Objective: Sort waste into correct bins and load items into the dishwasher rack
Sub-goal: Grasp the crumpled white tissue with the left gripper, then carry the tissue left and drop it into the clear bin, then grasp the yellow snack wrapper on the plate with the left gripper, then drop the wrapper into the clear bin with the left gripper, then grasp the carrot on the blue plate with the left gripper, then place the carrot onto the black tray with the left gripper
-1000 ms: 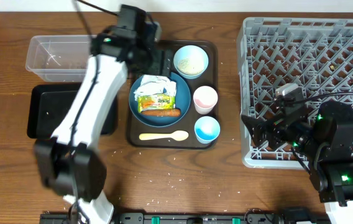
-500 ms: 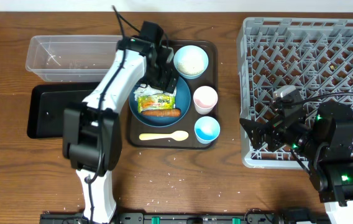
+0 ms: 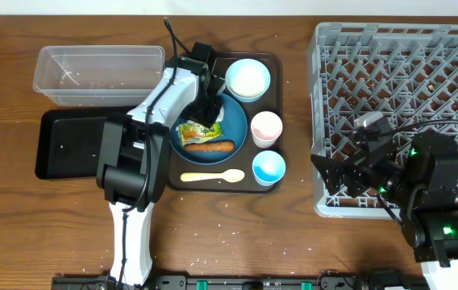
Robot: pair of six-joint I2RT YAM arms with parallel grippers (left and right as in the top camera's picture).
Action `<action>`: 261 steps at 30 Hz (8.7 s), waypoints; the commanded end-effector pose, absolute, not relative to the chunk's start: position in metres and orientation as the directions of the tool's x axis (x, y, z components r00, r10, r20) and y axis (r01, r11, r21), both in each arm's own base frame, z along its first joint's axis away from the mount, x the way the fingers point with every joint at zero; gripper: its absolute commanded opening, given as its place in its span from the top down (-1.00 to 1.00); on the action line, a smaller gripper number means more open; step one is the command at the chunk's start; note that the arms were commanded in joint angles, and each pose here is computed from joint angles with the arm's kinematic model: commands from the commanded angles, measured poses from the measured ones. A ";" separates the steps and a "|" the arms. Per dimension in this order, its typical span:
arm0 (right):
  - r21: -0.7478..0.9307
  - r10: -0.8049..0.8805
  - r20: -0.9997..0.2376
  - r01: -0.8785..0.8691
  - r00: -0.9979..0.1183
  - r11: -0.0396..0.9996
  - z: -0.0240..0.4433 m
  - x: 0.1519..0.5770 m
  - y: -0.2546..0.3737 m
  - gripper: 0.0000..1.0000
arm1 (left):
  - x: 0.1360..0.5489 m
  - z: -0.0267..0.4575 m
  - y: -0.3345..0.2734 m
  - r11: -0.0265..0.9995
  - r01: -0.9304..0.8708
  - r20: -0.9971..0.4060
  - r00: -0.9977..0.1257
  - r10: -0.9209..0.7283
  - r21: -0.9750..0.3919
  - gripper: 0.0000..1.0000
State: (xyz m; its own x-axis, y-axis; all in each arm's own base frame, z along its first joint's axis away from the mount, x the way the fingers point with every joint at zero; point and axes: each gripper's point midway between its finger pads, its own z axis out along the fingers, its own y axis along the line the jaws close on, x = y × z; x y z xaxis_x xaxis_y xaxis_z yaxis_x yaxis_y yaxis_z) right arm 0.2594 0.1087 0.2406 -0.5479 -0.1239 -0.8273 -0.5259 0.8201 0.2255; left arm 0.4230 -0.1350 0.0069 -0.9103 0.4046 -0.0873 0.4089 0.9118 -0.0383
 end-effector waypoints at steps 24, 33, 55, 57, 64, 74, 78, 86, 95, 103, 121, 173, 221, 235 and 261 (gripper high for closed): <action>0.215 -0.125 -0.843 -0.540 -0.523 0.814 0.251 0.259 0.109 -0.98 | 0.442 0.206 -0.124 0.959 0.279 -0.513 -0.831 0.212 -0.056 0.88; 0.215 -0.126 -0.842 -0.540 -0.525 0.814 0.251 0.259 0.109 -0.99 | 0.476 0.210 -0.042 0.996 0.077 -0.578 -0.811 0.092 0.051 0.88; 0.216 -0.126 -0.840 -0.539 -0.528 0.814 0.250 0.259 0.109 -0.98 | 0.531 0.127 0.062 0.975 0.084 -0.545 -0.818 0.185 0.205 -0.10; 0.217 -0.126 -0.840 -0.539 -0.528 0.814 0.250 0.259 0.109 -0.98 | 0.534 0.129 0.063 0.975 0.081 -0.556 -0.810 0.185 0.207 -0.19; 0.216 -0.126 -0.840 -0.539 -0.528 0.814 0.250 0.259 0.109 -0.99 | 0.538 0.175 0.061 0.979 0.040 -0.631 -0.759 0.161 0.201 -0.39; 0.218 -0.126 -0.838 -0.538 -0.531 0.814 0.249 0.260 0.109 -0.98 | 0.458 0.226 -0.045 0.977 0.157 -0.568 -0.821 0.050 -0.142 -0.41; 0.219 -0.126 -0.838 -0.539 -0.530 0.814 0.249 0.261 0.109 -0.98 | 0.430 0.192 -0.093 0.960 0.225 -0.454 -0.882 0.127 -0.167 -0.41; 0.221 -0.126 -0.835 -0.537 -0.536 0.814 0.248 0.260 0.109 -0.99 | 0.408 0.109 -0.137 0.943 0.298 -0.320 -0.916 0.240 -0.147 -0.41; 0.222 -0.127 -0.834 -0.536 -0.537 0.814 0.247 0.260 0.109 -0.98 | 0.403 0.033 -0.143 0.943 0.296 -0.203 -0.943 0.263 -0.152 -0.41; 0.222 -0.127 -0.834 -0.537 -0.537 0.814 0.247 0.260 0.109 -0.98 | 0.403 0.015 -0.142 0.944 0.292 -0.172 -0.949 0.266 -0.152 0.05; 0.225 -0.127 -0.830 -0.535 -0.543 0.814 0.246 0.259 0.109 -0.98 | 0.436 0.104 -0.149 0.945 0.288 -0.378 -0.901 0.212 -0.156 0.88; 0.222 -0.127 -0.834 -0.537 -0.537 0.814 0.247 0.262 0.109 -0.99 | 0.337 0.120 -0.141 0.671 0.738 -0.263 -0.664 0.700 -0.076 -0.47; 0.244 -0.116 -0.818 -0.523 -0.563 0.816 0.243 0.259 0.109 -0.99 | 0.422 0.153 -0.129 0.936 0.343 -0.449 -0.827 0.339 0.075 0.88; 0.245 -0.116 -0.818 -0.523 -0.564 0.817 0.243 0.259 0.109 -0.99 | 0.378 0.140 0.087 0.409 -0.906 -0.390 -0.339 -0.856 -0.112 0.88; 0.245 -0.116 -0.818 -0.523 -0.564 0.817 0.243 0.259 0.109 -0.99 | 0.339 0.071 0.129 -0.142 -0.982 -0.280 0.172 -0.945 -0.125 -0.32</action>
